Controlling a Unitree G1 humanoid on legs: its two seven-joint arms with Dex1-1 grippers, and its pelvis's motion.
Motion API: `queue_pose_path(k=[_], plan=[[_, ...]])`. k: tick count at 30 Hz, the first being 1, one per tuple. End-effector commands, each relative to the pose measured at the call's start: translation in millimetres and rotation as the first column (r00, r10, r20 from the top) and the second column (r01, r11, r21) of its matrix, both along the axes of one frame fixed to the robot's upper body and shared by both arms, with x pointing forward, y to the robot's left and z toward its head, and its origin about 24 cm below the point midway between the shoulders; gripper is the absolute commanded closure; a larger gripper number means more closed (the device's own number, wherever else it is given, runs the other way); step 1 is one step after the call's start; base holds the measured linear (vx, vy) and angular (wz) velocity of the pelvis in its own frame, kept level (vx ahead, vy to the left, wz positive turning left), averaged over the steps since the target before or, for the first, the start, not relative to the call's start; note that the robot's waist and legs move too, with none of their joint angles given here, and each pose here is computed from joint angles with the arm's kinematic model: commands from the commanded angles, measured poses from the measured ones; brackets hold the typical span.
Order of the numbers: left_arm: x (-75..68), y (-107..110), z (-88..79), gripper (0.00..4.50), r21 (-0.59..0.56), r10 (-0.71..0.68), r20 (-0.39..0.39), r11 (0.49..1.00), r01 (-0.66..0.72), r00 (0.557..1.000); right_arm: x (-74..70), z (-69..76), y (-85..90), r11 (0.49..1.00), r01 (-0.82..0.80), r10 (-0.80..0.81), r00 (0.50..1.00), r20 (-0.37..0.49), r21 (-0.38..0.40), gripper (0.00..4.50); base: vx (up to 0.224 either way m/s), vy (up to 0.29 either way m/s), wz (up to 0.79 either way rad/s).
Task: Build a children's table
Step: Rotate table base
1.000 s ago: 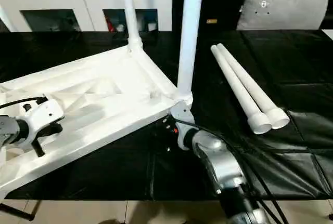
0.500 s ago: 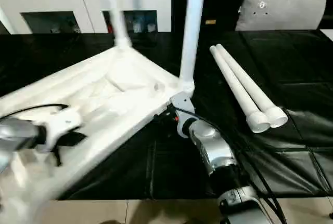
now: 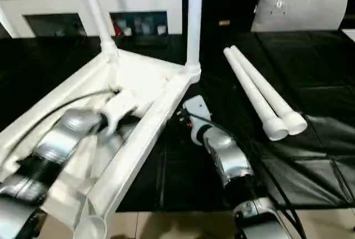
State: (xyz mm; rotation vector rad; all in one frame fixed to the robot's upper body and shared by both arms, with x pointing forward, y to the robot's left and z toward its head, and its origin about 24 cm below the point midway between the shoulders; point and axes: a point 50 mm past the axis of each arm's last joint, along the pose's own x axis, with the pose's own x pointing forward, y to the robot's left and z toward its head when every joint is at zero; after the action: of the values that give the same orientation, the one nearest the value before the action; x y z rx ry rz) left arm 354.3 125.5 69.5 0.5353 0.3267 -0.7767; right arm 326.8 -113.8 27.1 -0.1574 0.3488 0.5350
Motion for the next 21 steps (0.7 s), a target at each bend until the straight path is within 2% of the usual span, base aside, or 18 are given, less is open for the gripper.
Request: queue_pose_path(k=[1,2,5,9,10,14,17,20,21], plan=[[5.4,4,2.9,4.44,0.0,0.048,0.065,0.999,-0.048,0.997,1.0,6.1,-2.5,1.0,0.011,-0.01,0.999,0.038,-0.009,0.0,0.0,0.0,0.0],[6.0,1,6.7,4.44,-0.026,0.032,0.089,0.999,-0.03,0.995,0.3,7.8,-5.3,1.0,0.015,-0.014,0.999,0.047,-0.01,0.0,0.0,0.0,0.0],[3.2,1,9.8,4.44,-0.048,-0.003,0.088,0.999,0.008,0.996,-1.5,11.6,-7.8,1.0,0.005,-0.005,0.998,0.062,-0.002,0.0,0.0,0.0,0.0],[-17.7,21,17.3,4.44,-0.072,-0.118,0.044,0.99,0.121,0.992,-13.1,27.1,-7.2,0.992,-0.114,0.106,0.986,0.129,0.052,0.0,0.0,0.0,0.0],[-18.3,22,17.4,4.44,-0.072,-0.121,0.042,0.99,0.124,0.992,-13.5,27.4,-7.1,0.992,-0.118,0.11,0.985,0.129,0.054,0.0,0.0,0.0,0.0],[-49.9,53,24.6,4.44,-0.043,-0.236,-0.045,0.971,0.235,0.971,-31.3,40.3,-4.0,0.951,-0.286,0.265,0.949,0.17,0.116,0.0,0.0,0.0,0.0],[-60.4,68,24.6,4.44,-0.005,-0.246,-0.101,0.969,0.247,0.964,-37.5,42.9,-4.1,0.932,-0.342,0.321,0.932,0.166,0.118,0.0,0.0,0.0,0.0],[-75.3,91,27.0,4.44,0.063,-0.224,-0.189,0.969,0.239,0.956,-50.0,44.5,-3.0,0.887,-0.446,0.429,0.892,0.141,0.123,0.0,0.0,0.0,0.0],[-75.7,92,27.1,4.44,0.067,-0.221,-0.191,0.969,0.237,0.956,-50.6,44.5,-2.9,0.885,-0.45,0.433,0.89,0.14,0.123,0.0,0.0,0.0,0.0]])
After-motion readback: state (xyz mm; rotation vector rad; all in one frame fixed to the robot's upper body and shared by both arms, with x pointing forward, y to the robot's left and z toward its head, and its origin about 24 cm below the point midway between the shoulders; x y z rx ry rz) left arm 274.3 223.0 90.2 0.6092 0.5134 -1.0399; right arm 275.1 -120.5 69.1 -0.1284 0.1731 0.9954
